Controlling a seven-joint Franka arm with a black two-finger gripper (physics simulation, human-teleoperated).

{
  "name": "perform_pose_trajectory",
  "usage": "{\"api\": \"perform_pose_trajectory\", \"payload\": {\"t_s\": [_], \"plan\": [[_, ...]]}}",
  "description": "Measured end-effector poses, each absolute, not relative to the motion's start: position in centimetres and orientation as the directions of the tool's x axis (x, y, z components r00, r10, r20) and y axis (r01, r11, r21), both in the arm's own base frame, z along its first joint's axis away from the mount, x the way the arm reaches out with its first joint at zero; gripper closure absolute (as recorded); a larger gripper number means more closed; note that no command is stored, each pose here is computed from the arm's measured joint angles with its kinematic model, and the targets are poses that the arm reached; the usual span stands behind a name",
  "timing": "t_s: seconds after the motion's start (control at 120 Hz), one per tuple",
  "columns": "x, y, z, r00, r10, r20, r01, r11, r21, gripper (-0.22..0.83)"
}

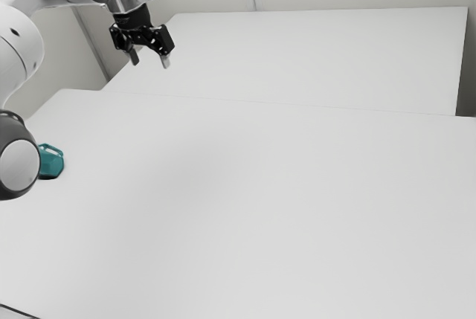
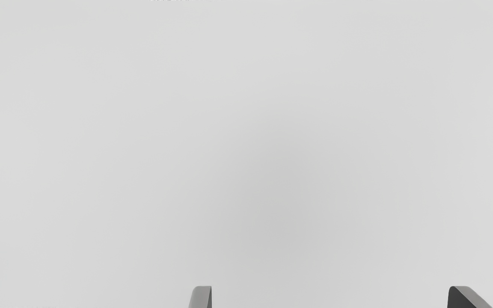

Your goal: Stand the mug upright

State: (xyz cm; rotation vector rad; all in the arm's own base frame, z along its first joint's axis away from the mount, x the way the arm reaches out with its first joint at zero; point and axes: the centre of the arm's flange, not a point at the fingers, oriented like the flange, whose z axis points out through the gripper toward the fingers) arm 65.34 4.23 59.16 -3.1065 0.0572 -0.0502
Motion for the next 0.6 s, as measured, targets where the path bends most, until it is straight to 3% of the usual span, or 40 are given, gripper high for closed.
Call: {"api": "perform_pose_trajectory", "payload": {"t_s": [0.2,0.342,0.425,0.6], "plan": [[65.1,4.1,58.1,1.000,-0.011,0.011,-0.011,-1.000,-0.023,0.00],[64.1,13.5,55.7,0.990,0.137,-0.038,0.136,-0.990,-0.036,0.00],[62.6,20.1,54.6,0.974,0.220,-0.054,0.220,-0.976,-0.002,0.00],[58.3,27.9,52.5,0.958,0.272,-0.086,0.277,-0.960,0.041,0.00]]}}
